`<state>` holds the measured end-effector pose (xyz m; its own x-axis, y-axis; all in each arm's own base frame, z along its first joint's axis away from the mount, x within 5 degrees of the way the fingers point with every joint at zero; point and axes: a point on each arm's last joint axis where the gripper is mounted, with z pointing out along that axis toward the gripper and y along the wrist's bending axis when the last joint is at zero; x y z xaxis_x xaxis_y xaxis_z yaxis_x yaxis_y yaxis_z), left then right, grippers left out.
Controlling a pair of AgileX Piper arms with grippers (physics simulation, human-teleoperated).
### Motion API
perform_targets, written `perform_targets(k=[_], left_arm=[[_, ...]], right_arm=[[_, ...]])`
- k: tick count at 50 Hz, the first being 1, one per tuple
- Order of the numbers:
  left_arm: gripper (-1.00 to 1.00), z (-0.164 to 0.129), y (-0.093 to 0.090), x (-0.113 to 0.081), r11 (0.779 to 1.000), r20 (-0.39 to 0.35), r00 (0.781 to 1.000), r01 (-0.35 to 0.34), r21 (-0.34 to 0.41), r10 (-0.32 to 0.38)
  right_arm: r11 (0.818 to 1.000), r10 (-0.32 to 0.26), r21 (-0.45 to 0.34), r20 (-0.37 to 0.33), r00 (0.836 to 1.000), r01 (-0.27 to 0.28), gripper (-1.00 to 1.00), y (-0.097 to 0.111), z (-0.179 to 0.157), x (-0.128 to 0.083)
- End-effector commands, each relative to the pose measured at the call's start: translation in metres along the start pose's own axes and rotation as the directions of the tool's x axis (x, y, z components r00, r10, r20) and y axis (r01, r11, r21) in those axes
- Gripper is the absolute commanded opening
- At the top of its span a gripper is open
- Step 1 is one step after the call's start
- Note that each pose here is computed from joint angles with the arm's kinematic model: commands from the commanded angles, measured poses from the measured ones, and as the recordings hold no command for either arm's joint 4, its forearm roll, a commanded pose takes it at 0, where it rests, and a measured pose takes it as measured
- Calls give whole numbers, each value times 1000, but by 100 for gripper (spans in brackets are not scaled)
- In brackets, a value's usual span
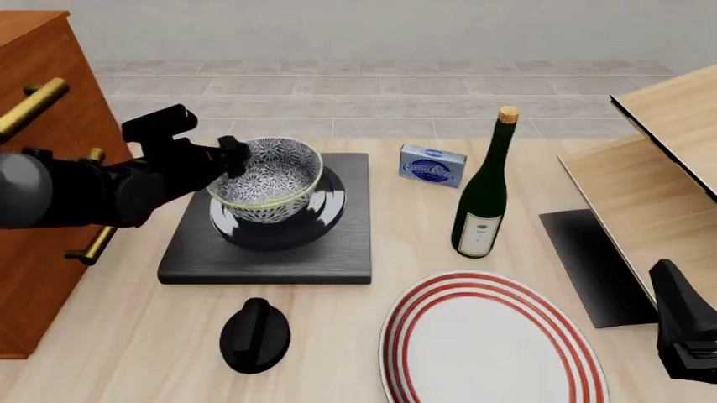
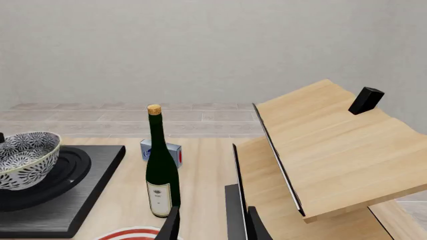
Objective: Put the bowl on the stove.
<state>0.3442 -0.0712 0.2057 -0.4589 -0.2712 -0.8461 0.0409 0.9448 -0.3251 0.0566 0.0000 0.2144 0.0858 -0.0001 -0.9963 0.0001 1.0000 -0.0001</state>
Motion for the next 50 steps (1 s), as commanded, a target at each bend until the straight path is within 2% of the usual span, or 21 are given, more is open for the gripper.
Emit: perform_targets(k=[1, 6, 18, 25, 50], left_arm=[[100, -7, -6, 2, 1000, 3, 1000, -13, 19, 13], [100, -11, -9, 3, 1000, 6, 1000, -10, 27, 10], [100, -24, 2, -16, 1000, 73, 997, -28, 4, 28], [100, -33, 1, -23, 999, 97, 995, -32, 4, 31], [100, -66, -7, -41, 999, 156, 988, -20, 30, 15]], right_arm=[[1000, 0, 0, 0, 1000, 0, 100, 0, 0, 0], [1000, 0, 0, 0, 1000, 0, 100, 0, 0, 0], [1000, 0, 0, 0, 1000, 0, 100, 0, 0, 0], [1000, 0, 0, 0, 1000, 0, 100, 0, 0, 0], [1000, 0, 0, 1, 1000, 0, 100, 0, 0, 0]])
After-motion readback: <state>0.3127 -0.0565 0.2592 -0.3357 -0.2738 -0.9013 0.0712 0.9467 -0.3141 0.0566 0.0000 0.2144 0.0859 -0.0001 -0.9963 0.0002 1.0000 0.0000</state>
